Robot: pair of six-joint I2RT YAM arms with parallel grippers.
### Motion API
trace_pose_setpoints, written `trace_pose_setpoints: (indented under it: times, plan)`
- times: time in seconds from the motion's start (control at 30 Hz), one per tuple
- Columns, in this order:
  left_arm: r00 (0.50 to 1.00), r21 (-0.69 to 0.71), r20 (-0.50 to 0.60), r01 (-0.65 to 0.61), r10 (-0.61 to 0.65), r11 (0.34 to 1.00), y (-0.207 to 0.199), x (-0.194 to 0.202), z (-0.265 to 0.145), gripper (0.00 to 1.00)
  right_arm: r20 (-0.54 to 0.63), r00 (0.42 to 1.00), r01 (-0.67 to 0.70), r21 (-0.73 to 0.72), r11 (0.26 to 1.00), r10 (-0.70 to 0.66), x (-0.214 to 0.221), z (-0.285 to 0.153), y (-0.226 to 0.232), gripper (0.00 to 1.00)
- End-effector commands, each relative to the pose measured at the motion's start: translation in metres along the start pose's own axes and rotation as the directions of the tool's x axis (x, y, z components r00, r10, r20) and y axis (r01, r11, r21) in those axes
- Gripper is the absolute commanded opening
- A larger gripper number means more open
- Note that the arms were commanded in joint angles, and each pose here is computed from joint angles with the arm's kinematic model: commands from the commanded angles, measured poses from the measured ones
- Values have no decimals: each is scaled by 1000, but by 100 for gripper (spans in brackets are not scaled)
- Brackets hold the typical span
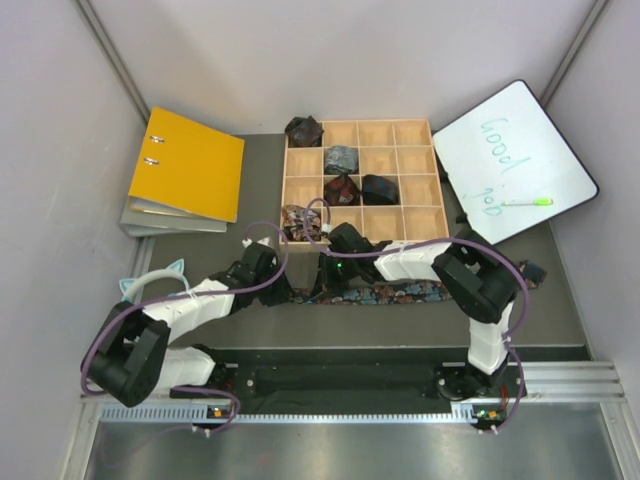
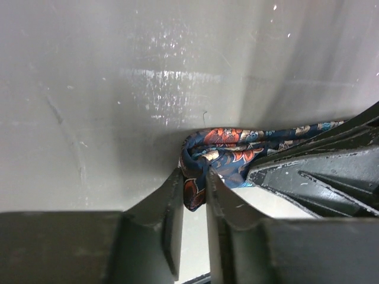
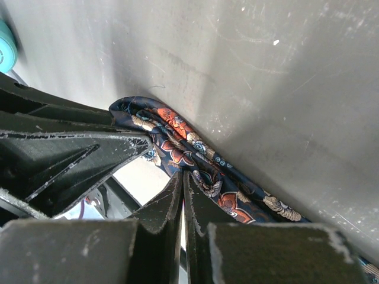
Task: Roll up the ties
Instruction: Roll the tie at the center of the board.
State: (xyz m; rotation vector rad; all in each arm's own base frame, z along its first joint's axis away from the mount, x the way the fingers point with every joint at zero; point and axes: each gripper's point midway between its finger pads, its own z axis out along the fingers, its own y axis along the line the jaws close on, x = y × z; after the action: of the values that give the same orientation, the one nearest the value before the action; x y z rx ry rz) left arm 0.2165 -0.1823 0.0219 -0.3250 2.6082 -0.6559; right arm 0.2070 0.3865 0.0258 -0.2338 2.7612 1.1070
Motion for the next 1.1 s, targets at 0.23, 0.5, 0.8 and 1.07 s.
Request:
trace_pose_setpoints:
  times: [0.23, 0.5, 0.8, 1.07]
  plan:
    - [999, -58, 33, -7, 9, 998, 0, -15, -8, 4, -2, 1000, 26, 36, 999, -26, -6, 5, 2, 2]
    - [996, -152, 84, 25, -13, 988, 1, -32, -35, 1, 25, 998, 56, 7, 998, -56, -20, -8, 25, 3]
    - [990, -234, 125, -27, 57, 972, -8, -40, -44, 1, 51, 997, 57, -25, 998, -55, -22, -21, 38, 4]
    - [985, -272, 129, -74, 113, 959, -20, -40, -49, 1, 63, 997, 55, -37, 998, -52, -26, -24, 45, 4]
